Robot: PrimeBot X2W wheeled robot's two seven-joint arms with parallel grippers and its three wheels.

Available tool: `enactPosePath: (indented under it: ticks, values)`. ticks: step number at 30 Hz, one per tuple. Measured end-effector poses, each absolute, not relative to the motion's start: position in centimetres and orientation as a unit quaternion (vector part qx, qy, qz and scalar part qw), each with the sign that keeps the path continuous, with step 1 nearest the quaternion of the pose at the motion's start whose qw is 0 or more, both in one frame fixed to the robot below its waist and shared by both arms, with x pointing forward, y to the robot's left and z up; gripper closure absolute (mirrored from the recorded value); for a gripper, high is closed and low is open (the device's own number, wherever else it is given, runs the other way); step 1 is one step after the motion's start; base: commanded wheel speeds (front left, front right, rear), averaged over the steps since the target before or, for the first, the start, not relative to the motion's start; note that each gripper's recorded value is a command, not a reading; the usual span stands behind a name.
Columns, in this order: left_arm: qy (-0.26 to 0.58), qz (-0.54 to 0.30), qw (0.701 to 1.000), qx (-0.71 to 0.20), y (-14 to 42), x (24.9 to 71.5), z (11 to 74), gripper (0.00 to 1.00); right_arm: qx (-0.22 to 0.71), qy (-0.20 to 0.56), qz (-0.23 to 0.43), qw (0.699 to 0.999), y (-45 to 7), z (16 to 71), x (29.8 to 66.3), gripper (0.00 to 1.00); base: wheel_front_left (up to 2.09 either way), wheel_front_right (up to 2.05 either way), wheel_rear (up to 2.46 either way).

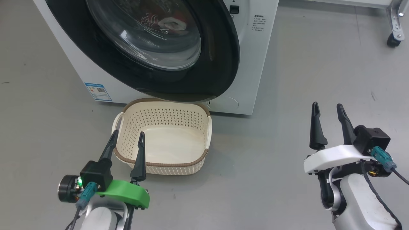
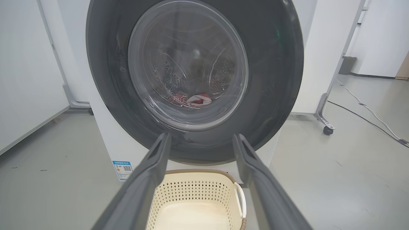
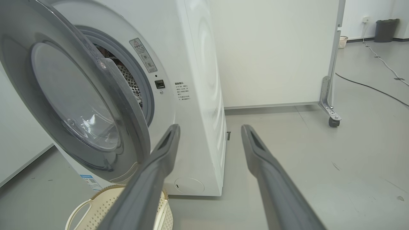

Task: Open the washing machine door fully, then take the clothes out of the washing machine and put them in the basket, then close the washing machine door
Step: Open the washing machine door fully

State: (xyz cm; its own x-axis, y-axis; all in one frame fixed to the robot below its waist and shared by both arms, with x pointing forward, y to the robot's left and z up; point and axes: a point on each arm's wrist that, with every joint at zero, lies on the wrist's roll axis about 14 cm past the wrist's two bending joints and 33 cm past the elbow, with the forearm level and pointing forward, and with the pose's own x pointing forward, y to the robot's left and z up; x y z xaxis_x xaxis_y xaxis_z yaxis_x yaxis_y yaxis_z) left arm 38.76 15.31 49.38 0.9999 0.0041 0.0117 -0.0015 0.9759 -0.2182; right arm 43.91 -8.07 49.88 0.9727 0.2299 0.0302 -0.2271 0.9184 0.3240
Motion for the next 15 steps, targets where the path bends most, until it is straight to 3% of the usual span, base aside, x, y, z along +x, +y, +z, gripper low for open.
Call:
enactPosePath:
  ticks: [15]
  values:
    - [-0.003, 0.003, 0.994, -0.11, 15.49, 38.69, 49.12, 0.0, 0.167, 0.002, 0.119, 0.979, -7.93, 49.83, 43.44, 0.0, 0.0, 0.0, 0.0]
